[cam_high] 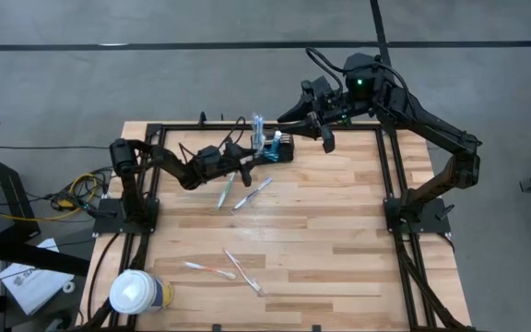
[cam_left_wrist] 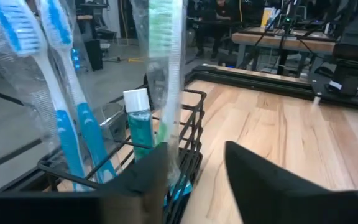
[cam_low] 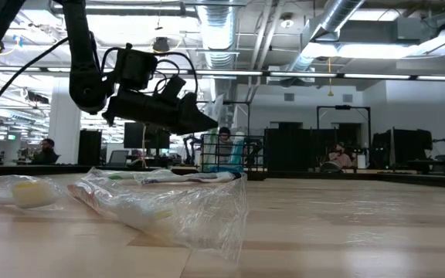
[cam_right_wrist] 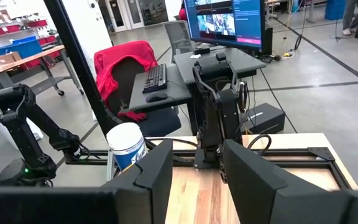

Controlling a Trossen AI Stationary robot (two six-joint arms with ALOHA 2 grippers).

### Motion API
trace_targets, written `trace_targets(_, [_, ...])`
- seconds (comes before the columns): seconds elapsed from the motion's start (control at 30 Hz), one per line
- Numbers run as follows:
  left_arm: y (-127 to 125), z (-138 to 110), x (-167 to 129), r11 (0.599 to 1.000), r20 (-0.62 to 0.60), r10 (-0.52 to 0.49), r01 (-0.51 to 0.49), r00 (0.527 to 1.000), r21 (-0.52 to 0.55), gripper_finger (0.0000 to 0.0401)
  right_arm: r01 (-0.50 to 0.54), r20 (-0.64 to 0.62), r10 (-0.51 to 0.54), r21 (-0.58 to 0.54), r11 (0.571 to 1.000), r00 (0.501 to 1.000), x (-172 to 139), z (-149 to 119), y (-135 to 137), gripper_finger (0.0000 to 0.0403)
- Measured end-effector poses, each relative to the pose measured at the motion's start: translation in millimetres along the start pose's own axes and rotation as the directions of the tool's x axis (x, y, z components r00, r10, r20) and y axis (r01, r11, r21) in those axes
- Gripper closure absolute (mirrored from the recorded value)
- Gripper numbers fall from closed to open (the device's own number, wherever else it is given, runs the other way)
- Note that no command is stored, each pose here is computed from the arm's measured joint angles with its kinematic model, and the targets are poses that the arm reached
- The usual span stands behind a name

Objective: Pick & Place toothbrushing station
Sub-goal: Put the top green toothbrush into the black wire organizer, then put the green toothbrush into the black wire organizer

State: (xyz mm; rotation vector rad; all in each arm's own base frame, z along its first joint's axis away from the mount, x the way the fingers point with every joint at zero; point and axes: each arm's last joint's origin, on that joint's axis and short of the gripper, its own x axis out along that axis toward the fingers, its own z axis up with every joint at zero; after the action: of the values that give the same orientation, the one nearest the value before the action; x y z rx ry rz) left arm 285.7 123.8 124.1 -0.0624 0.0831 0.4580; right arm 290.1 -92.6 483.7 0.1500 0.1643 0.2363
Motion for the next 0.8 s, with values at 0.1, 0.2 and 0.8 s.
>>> trace_targets(0.1, [2.7, 1.2, -0.2, 1.0, 0.002, 0.01, -0.01, 1.0, -0.012, 0.0195, 0.0, 0.004, 0.0, -0.002, 1.0, 1.0, 0.0, 0.5, 0.0, 0.0269])
trace_targets(0.2, [2.7, 9.7, -1.7, 1.0, 0.033, 0.011, -0.011, 0.999, -0.009, 0.0164, 0.0, 0.006, 0.0, -0.004, 1.0, 1.0, 0.0, 0.6, 0.0, 0.0269])
trace_targets(0.8, [8.5, 83.6, -66.2, 0.953, -0.2, 0.122, -0.171, 0.972, -0.25, 0.0182, 0.039, 0.111, -0.037, -0.021, 0.999, 0.993, -9.4, 12.5, -12.1, 0.0269])
